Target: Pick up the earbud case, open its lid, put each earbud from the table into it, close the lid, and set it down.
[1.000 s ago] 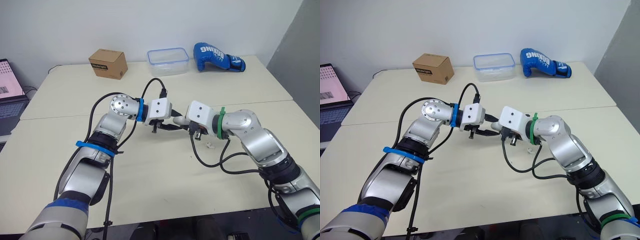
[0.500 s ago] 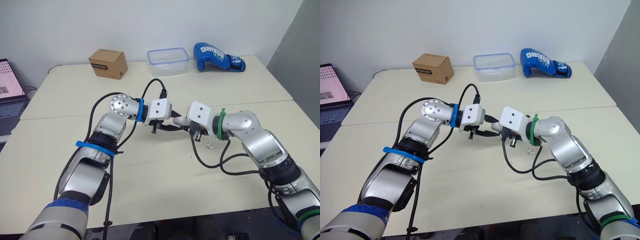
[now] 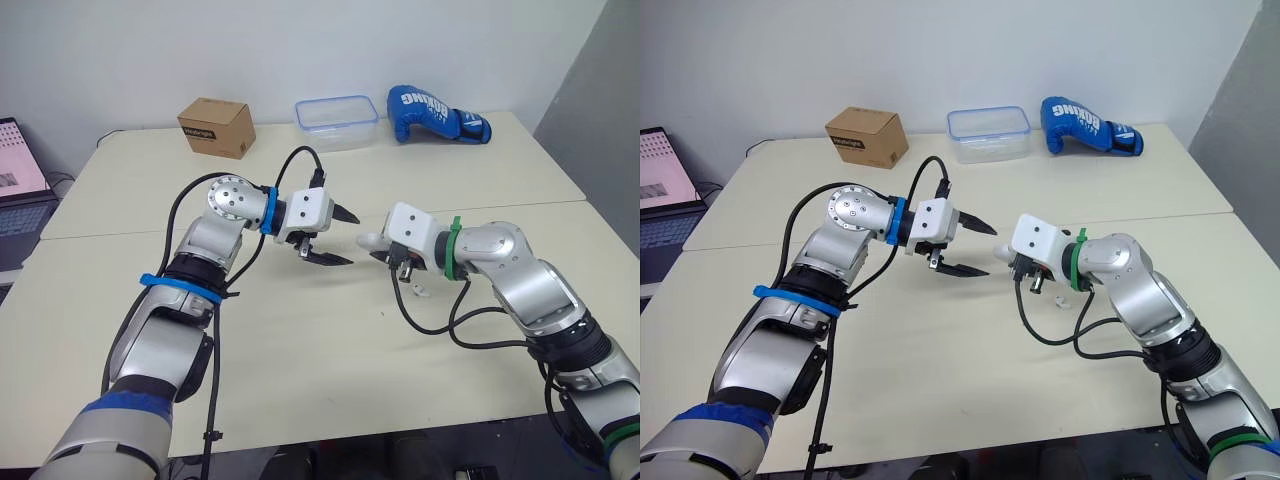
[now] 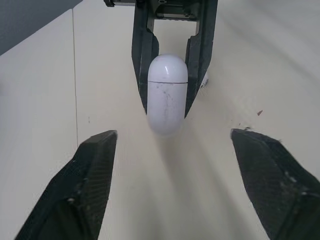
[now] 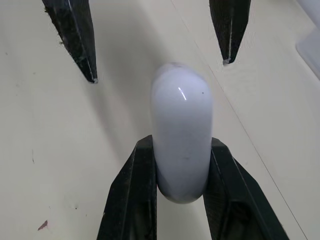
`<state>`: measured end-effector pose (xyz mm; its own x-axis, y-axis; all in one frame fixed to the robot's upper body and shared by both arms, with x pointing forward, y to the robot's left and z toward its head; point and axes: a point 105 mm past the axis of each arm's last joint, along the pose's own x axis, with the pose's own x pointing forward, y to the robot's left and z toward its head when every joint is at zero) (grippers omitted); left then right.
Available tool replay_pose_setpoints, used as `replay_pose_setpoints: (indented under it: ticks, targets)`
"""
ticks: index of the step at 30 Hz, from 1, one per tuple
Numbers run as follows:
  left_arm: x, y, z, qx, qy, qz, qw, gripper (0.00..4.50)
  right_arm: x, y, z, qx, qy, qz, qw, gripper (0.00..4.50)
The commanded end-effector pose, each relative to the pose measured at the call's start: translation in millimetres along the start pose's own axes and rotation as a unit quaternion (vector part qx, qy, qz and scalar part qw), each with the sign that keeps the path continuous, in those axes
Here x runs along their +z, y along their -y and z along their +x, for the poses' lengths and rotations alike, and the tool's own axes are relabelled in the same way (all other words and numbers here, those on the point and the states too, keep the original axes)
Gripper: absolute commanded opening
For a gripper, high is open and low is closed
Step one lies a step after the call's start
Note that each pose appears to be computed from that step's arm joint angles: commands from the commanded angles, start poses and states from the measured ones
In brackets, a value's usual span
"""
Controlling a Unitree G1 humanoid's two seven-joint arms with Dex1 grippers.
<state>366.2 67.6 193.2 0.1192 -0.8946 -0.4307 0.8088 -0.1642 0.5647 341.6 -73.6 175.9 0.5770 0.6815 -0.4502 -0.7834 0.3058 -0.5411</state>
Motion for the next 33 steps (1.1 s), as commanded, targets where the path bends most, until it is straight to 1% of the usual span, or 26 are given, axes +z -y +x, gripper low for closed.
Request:
replay_pose_setpoints:
  ticks: [1, 17, 20, 27, 28, 33]
  targets:
    - [12.6, -11.9, -4.3, 0.019, 0.010, 0.027, 0.999, 3.68, 9.8, 7.3, -6.0, -0.017, 0.014, -0.016, 1.000, 0.79]
    - [23.9, -24.2, 12.0, 0.027, 0.016, 0.064, 0.997, 3.68, 18.0, 3.5, -0.3, -0.004, 0.014, -0.053, 0.998, 0.79]
    - [24.3, -23.8, 11.6, 0.022, 0.019, 0.064, 0.998, 3.11, 18.6, 4.0, -1.0, -0.006, 0.014, -0.053, 0.998, 0.79]
    - [24.5, -18.2, 14.1, 0.000, 0.022, 0.063, 0.998, 0.91, 22.6, 7.7, -1.8, -0.013, 0.020, -0.051, 0.998, 0.79]
    - [25.0, -18.4, 14.4, 0.001, 0.023, 0.063, 0.998, 0.74, 22.8, 7.7, -1.5, -0.012, 0.020, -0.051, 0.998, 0.79]
    - [24.5, -21.2, 15.3, 0.011, 0.018, 0.067, 0.998, 0.74, 22.9, 7.5, -0.2, -0.010, 0.021, -0.048, 0.999, 0.79]
